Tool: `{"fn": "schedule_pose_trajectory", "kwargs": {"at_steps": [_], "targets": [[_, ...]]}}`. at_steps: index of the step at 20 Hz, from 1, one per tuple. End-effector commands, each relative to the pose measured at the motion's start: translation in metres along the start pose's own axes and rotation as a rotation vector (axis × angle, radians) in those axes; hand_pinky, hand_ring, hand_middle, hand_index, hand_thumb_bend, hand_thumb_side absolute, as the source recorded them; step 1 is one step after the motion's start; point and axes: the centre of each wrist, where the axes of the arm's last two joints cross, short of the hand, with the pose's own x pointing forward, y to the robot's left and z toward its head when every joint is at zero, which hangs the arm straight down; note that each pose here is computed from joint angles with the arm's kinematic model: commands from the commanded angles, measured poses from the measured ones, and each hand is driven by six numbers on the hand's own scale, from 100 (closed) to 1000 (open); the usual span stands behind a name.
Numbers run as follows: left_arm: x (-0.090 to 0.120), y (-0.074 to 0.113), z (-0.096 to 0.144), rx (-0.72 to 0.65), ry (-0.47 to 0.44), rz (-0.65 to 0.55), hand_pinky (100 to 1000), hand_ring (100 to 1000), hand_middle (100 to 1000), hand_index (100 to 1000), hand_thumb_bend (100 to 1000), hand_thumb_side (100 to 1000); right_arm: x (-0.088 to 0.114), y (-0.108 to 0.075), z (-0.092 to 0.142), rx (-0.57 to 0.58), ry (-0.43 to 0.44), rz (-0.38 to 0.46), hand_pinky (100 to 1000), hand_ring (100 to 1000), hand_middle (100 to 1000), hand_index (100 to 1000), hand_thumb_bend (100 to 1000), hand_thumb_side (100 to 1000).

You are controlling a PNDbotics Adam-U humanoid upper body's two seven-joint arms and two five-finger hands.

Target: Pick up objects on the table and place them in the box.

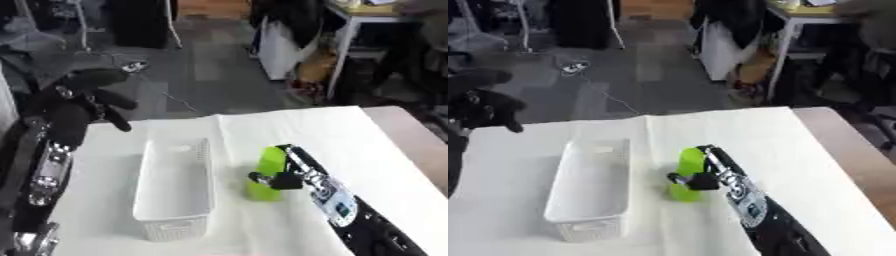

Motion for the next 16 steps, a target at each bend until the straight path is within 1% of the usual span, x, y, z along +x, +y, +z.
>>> {"fn": "schedule_pose_trajectory", "kwargs": {"at_steps": [1,2,3,4,7,12,13,14,16], "targets": [[0.006,0.001,-0.006,0.001,-0.033,0.003,465,601,760,832,205,928,0.010,-0.014,-0.005,-0.145,-0.060,0.040,100,100,100,268,100,635],[0.006,0.001,-0.006,0.001,-0.033,0.003,465,601,760,832,205,928,0.011,-0.014,-0.005,-0.173,-0.077,0.053,100,100,100,250,100,734],[0.006,0.001,-0.006,0.001,-0.033,0.002,465,601,760,832,207,928,0.013,-0.016,-0.006,-0.200,-0.100,0.066,100,100,100,251,100,729],[0.006,0.001,-0.006,0.001,-0.032,0.002,465,601,760,832,205,928,0.014,-0.017,-0.006,-0.219,-0.121,0.075,100,100,100,236,100,758],[0.006,0.002,-0.005,0.001,-0.029,0.000,465,601,760,832,204,928,0.023,-0.023,-0.008,-0.254,-0.187,0.083,100,100,100,218,100,796],[0.005,0.003,-0.004,0.004,-0.024,-0.005,465,601,760,832,205,927,0.043,-0.044,-0.014,-0.272,-0.263,0.050,100,100,100,206,100,782],[0.005,0.003,-0.003,0.004,-0.023,-0.006,465,601,760,832,204,928,0.048,-0.049,-0.015,-0.276,-0.278,0.035,100,100,100,206,100,825],[0.005,0.003,-0.003,0.004,-0.022,-0.007,465,601,760,832,205,927,0.053,-0.053,-0.016,-0.278,-0.290,0.018,100,100,100,205,100,783],[0.005,0.003,-0.003,0.005,-0.020,-0.009,466,601,760,832,205,927,0.066,-0.060,-0.018,-0.273,-0.320,-0.020,100,100,100,205,100,784]]}}
